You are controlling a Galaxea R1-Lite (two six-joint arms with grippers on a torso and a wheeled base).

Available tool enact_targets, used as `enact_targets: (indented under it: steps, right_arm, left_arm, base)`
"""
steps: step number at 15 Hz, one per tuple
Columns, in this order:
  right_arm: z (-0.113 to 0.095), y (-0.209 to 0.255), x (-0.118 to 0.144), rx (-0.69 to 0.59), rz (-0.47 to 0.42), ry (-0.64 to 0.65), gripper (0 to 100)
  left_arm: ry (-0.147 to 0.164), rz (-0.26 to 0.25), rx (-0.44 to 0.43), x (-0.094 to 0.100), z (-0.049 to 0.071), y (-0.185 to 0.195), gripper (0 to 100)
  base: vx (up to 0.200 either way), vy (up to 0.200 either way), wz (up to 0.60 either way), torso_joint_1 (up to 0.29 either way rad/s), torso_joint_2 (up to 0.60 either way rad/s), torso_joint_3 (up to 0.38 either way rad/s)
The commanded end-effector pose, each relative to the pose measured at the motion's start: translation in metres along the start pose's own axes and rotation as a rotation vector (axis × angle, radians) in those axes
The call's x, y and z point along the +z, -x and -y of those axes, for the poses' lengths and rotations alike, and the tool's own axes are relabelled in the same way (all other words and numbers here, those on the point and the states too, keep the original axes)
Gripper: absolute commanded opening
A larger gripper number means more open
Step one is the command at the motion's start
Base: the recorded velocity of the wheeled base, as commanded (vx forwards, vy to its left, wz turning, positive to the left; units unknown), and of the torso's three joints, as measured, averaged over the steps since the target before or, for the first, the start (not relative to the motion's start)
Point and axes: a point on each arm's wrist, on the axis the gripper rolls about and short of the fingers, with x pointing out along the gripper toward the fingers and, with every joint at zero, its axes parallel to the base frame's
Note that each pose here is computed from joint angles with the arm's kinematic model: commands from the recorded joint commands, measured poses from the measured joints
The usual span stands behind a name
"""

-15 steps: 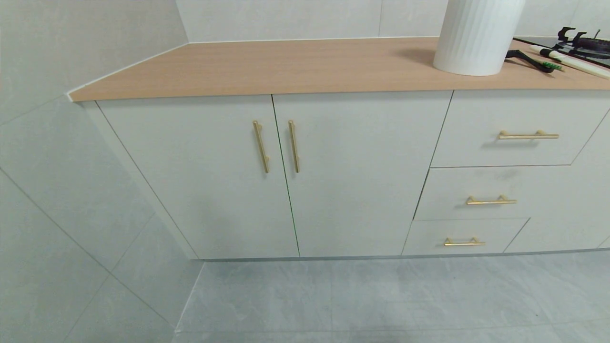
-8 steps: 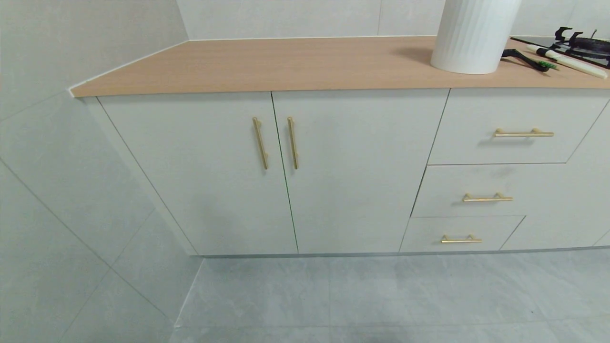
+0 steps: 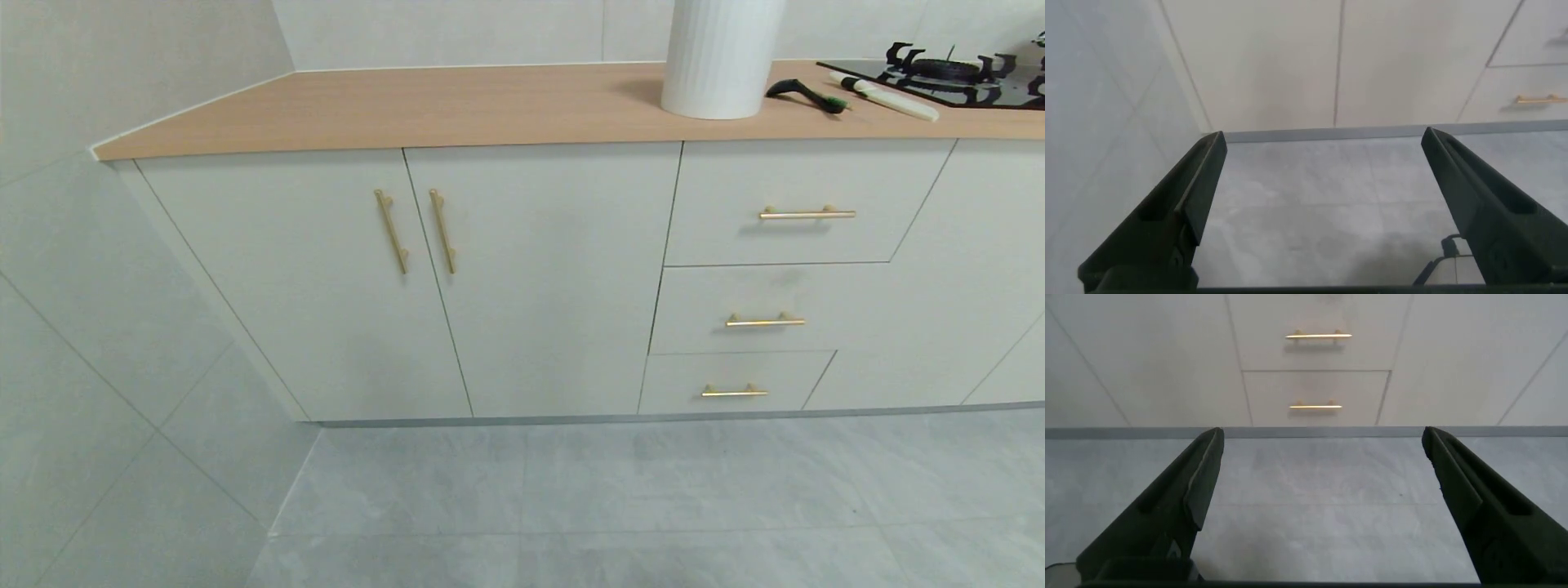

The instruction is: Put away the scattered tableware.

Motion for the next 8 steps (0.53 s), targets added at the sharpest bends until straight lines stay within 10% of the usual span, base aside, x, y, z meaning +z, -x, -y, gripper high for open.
enact_targets:
  steps: [1,4,8]
  right_arm:
    - [0.0000,-0.0002,0.0001,0.001,-0.002,0.000,100]
    - [0.0000,-0.0002,0.0001,-0.001,-0.002,0.000,100]
    - [0.0000,-0.0002,0.0001,-0.001,-0.002,-0.001,100]
  left_arm:
    - [0.000,0.000,0.000,0.0001,0.0000,0.0000,100]
    - [-0.002,0.000,0.000,0.0001,0.0000,0.0000,100]
    - [0.006,-0.001,0.000,-0.0001,0.0000,0.0000,100]
  base:
    - [0.000,-0.200,0.00,0.002,-0.01,0.002]
    - [0.000,-0.200,0.00,0.002,0.00,0.004]
    - [0.000,0.000,0.00,0.000,0.00,0.000]
